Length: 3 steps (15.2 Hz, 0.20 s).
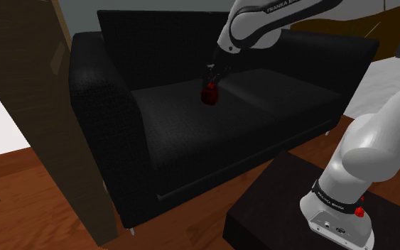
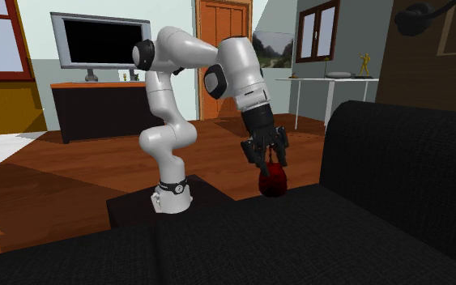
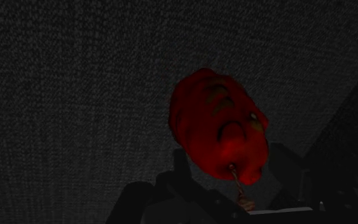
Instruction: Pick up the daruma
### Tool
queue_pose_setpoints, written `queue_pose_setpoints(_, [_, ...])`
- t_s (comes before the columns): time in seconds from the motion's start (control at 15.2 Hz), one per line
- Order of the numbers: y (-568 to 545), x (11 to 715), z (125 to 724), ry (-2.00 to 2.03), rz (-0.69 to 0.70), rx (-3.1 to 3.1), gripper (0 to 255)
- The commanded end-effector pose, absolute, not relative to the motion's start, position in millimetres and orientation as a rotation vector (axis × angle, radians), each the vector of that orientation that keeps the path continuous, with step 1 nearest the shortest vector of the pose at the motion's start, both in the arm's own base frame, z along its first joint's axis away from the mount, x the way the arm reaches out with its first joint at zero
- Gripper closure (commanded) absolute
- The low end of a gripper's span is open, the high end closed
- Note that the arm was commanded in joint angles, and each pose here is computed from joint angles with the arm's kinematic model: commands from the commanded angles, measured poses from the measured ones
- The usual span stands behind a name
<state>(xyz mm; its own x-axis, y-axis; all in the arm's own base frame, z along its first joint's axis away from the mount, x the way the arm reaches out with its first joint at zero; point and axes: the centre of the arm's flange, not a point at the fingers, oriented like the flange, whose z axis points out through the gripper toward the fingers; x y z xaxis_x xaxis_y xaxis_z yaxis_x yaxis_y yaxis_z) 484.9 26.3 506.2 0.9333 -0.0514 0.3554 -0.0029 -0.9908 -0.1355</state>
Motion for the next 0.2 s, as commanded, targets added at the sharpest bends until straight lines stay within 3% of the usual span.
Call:
queue_pose_setpoints(0.0, [26.0, 485.5, 517.7, 0.042, -0.549, -2.958, 255])
queue_pose_setpoints(0.13, [26.0, 485.5, 518.4, 0.042, -0.549, -2.958, 255])
